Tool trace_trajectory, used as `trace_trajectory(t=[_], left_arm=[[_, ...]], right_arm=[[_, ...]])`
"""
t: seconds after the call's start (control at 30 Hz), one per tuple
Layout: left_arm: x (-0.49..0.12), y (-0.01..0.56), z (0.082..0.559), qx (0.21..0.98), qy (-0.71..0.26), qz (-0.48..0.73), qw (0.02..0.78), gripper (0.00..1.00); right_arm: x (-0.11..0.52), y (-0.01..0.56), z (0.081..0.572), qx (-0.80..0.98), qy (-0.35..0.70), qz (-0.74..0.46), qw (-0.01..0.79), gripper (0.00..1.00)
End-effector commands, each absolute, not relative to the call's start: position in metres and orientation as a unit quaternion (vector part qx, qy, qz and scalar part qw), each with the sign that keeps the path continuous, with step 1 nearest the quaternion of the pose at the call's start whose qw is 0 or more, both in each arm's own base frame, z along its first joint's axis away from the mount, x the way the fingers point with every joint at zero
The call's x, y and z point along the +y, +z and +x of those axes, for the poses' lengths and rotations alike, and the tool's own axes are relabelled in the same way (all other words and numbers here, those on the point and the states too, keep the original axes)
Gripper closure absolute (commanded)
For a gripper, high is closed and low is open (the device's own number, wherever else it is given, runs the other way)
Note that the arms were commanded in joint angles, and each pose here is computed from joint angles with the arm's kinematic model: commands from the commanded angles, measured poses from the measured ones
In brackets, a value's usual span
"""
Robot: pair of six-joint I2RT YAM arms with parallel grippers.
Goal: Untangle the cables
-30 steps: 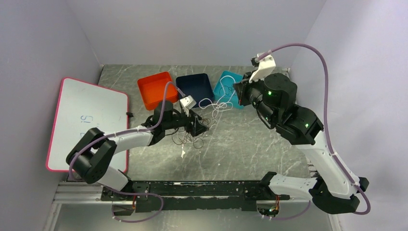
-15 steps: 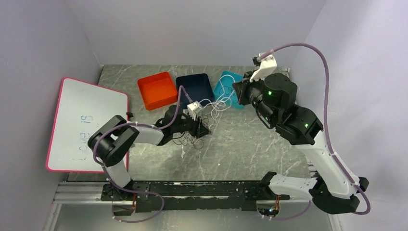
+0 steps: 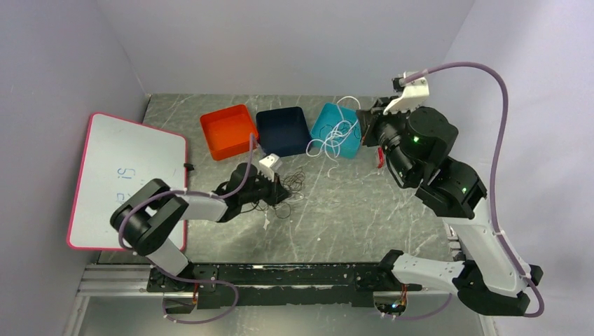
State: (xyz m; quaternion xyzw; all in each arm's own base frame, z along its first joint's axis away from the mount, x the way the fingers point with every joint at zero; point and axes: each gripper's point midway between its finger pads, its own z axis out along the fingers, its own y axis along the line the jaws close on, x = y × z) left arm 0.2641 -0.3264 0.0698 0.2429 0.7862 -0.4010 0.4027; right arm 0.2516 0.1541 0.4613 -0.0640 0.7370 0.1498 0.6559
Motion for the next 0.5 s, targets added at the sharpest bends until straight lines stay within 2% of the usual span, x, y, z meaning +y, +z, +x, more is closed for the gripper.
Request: trace_trajectory(t=[0.0, 0.47], left_arm=[[-0.296, 0.053, 0.248, 0.822, -0.37, 0.19, 0.389, 0.93], [-0.247, 0.047, 0.189, 0.853, -0.34, 0.162, 0.361, 0.93]], right_arm=[[0.147, 0.49, 0.258, 0.712, 0.131, -0.051, 0.688, 1.0], [0.233, 0.452, 0.34, 0.741, 0.108, -0.113, 0.653, 1.0]])
